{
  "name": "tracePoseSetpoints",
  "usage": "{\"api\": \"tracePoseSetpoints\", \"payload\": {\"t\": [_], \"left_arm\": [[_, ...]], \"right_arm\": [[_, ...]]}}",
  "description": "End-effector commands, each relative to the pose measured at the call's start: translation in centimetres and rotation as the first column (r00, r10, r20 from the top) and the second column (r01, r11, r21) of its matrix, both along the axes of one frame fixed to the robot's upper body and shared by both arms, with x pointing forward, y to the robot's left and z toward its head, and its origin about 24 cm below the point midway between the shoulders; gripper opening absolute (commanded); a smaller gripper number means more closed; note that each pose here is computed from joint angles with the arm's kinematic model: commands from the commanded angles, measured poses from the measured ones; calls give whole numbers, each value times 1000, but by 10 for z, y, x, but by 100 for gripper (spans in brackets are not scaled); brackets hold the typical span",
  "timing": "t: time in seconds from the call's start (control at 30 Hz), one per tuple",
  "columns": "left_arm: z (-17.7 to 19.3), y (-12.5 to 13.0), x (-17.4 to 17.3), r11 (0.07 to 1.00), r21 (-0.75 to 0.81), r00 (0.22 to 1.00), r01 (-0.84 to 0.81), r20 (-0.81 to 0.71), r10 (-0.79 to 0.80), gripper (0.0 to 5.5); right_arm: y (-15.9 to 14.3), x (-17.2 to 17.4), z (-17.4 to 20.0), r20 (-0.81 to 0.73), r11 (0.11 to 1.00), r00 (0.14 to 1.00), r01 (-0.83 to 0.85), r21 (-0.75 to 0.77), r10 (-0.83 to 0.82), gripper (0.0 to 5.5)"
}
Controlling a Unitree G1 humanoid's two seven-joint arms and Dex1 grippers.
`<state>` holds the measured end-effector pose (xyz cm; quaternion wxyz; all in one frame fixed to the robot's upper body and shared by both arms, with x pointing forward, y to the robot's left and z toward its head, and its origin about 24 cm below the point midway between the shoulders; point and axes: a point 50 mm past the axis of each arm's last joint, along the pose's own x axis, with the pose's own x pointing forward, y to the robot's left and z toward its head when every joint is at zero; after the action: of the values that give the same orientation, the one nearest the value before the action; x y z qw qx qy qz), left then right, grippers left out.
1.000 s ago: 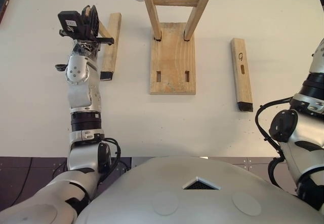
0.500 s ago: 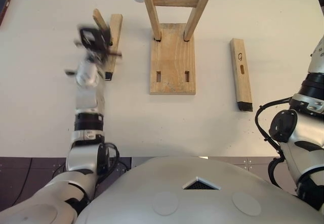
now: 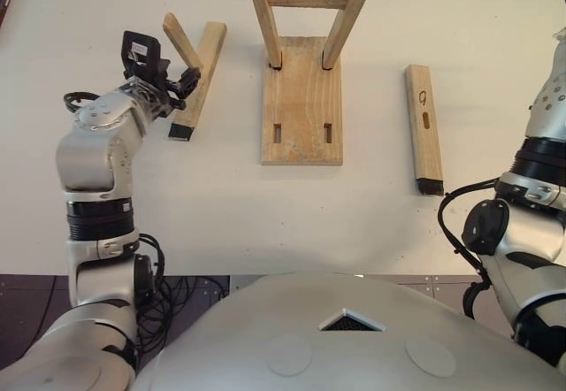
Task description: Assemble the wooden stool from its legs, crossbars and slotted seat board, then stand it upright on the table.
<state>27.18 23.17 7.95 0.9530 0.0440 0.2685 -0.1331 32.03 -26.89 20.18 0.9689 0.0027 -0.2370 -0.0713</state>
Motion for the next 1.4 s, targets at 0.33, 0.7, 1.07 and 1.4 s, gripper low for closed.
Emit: {"api": "tracePoseSetpoints", "payload": {"t": [0.33,0.7,1.07,1.4], "left_arm": [[-55,19,-31,998,56,974,-8,-225,20,228],[-4,19,1,994,-91,989,-57,127,69,200],[193,-34,34,854,-361,851,375,500,-162,200],[207,-126,1,480,-469,670,741,479,-567,199]], "right_arm": [[3,1,-3,-7,1000,1000,7,13,-7,0],[9,3,0,-12,997,998,-61,40,61,0],[47,24,82,113,376,406,-900,219,907,125],[72,28,88,160,-107,-56,-937,333,986,290]]}}
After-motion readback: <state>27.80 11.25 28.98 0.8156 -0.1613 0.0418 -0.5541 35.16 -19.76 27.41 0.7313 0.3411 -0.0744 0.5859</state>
